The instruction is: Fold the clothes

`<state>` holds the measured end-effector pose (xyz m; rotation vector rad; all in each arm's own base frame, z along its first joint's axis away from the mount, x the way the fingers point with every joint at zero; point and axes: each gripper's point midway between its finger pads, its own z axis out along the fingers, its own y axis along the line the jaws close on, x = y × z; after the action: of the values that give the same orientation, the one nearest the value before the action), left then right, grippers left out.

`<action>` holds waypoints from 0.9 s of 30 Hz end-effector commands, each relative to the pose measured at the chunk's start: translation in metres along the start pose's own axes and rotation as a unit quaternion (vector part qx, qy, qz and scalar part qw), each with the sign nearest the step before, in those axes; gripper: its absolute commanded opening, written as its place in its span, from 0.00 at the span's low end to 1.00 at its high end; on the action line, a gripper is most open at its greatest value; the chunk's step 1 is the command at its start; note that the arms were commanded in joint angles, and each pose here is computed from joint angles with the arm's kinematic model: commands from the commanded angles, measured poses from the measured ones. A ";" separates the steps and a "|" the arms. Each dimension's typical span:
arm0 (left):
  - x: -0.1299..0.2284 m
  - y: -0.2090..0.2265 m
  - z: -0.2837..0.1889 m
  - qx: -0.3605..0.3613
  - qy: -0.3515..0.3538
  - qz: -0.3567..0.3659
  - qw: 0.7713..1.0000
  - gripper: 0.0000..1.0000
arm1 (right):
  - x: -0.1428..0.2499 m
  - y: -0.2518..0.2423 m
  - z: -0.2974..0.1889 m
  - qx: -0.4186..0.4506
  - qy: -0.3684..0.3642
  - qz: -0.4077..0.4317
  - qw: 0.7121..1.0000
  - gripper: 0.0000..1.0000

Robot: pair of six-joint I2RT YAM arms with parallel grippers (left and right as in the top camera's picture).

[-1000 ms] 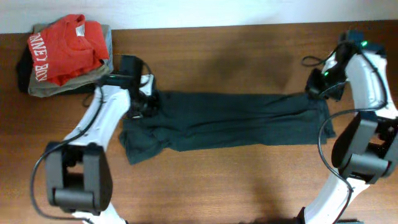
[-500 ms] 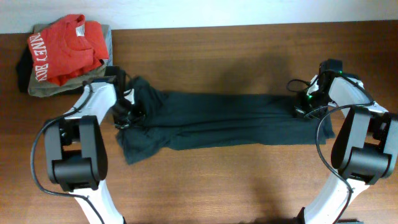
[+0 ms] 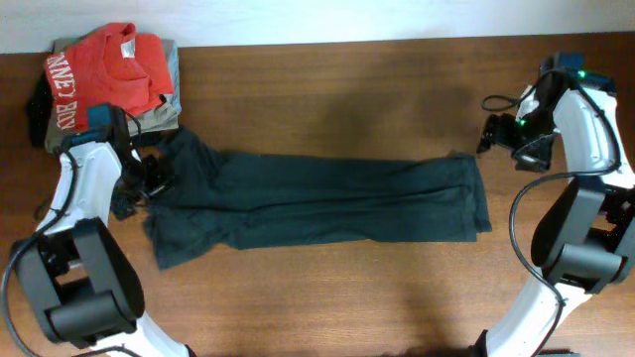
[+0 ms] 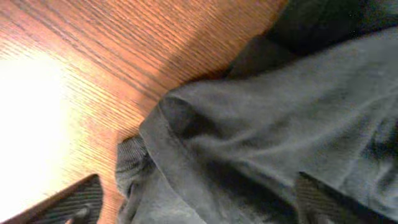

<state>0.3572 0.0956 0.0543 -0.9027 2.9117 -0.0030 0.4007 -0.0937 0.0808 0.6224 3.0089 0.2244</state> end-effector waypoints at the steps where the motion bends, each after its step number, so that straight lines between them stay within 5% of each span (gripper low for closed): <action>1: 0.002 0.001 -0.006 -0.005 -0.006 0.003 1.000 0.99 | 0.015 -0.006 0.031 -0.029 0.017 -0.018 0.999 0.96; 4: 0.003 0.002 -0.006 -0.006 -0.004 0.002 1.000 0.99 | 0.025 -0.001 0.051 -0.133 0.012 -0.070 0.989 0.97; 11: 0.002 0.001 -0.006 -0.005 -0.006 0.002 1.000 0.99 | 0.053 0.007 0.082 -0.156 0.036 -0.070 0.985 0.92; 13: 0.002 0.001 -0.006 -0.005 -0.006 0.002 1.000 0.99 | 0.065 0.020 0.089 -0.156 0.052 -0.082 0.983 0.82; 19: 0.002 0.001 -0.006 -0.005 -0.006 0.002 1.000 0.99 | 0.072 0.036 0.093 -0.150 0.067 -0.063 0.984 0.06; 27: 0.001 0.001 -0.006 -0.005 -0.007 0.002 1.000 0.99 | 0.017 -0.012 0.011 -0.046 0.027 0.036 0.998 0.04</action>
<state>0.3554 0.0953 0.0555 -0.9008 2.9156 0.0074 0.3623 -0.0686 0.0353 0.6679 3.0765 0.5303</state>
